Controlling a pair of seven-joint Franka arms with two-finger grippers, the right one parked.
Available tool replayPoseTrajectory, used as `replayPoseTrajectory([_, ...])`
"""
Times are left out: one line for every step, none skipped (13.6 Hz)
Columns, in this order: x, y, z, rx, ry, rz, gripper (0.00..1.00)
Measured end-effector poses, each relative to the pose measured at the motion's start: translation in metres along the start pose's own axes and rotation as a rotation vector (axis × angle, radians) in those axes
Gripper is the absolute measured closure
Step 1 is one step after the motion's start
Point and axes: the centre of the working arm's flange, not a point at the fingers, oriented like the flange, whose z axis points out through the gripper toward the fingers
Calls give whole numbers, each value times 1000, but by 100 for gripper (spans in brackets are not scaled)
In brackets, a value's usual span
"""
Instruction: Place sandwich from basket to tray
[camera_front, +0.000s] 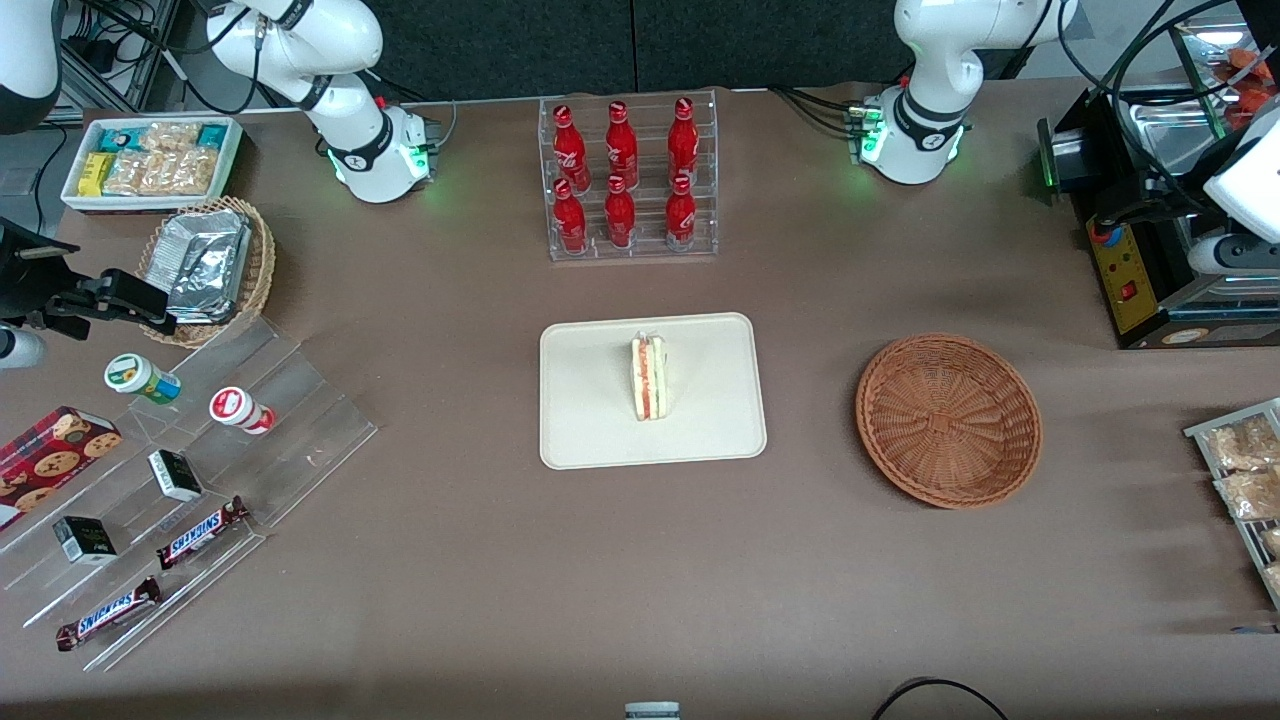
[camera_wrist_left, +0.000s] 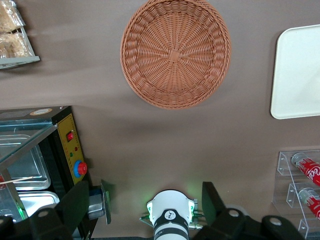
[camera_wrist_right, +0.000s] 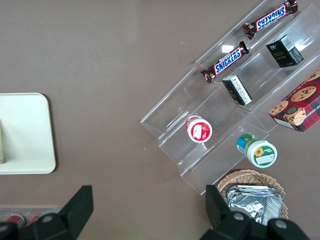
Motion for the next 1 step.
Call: replayPoseTrajectory([1,1,0,0,1,2,0])
